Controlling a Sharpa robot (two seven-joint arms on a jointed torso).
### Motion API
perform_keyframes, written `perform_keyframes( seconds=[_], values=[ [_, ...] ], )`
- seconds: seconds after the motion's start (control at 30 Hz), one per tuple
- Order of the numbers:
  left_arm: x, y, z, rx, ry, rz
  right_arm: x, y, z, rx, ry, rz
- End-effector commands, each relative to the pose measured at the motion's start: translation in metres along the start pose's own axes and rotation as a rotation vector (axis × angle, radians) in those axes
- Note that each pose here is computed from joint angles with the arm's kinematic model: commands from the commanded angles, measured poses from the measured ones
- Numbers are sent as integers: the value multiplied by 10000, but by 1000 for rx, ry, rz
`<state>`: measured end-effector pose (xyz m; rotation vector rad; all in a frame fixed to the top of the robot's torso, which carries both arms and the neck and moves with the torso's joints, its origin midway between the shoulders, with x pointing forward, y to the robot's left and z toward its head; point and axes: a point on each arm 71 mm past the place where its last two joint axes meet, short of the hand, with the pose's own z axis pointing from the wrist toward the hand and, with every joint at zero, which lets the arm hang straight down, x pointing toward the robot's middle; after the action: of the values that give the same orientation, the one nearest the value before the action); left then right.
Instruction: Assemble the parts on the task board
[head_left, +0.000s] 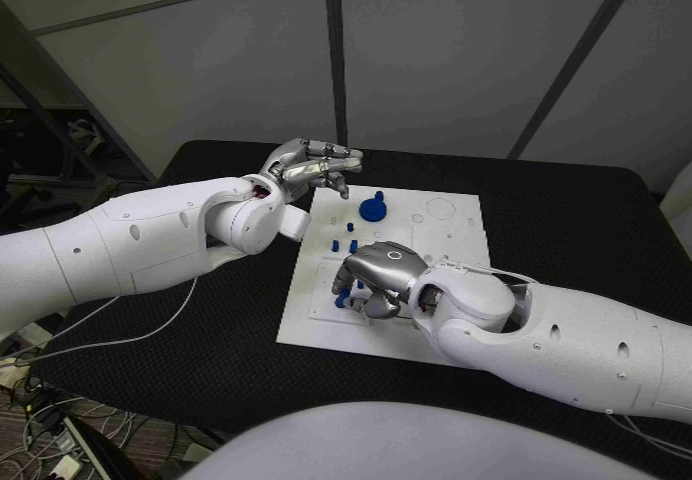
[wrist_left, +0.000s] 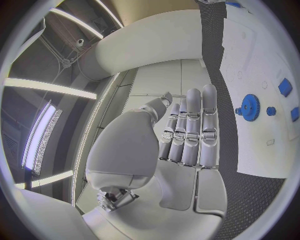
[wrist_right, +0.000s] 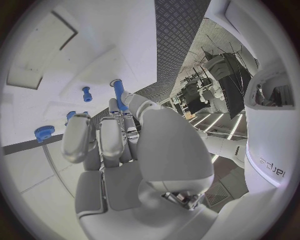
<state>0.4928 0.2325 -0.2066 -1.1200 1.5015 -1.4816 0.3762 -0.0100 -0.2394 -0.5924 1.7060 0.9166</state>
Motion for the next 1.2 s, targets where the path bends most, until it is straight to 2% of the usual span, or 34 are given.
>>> perform_keyframes(
  seconds=[0.03,0.47,0.97,1.1,1.2],
  values=[
    [11,-15,4,8,11,-5,11,4,7,-7,16,-15],
    [11,-13,6,7,12,-5,31,-24,23,21,30,-51],
    [8,-13,2,5,14,-5,99,9,38,4,51,-42],
    [6,-13,1,4,14,-6,96,0,30,3,28,-34],
    [3,-13,-1,3,14,-6,68,-12,16,-2,-17,-20]
  ],
)
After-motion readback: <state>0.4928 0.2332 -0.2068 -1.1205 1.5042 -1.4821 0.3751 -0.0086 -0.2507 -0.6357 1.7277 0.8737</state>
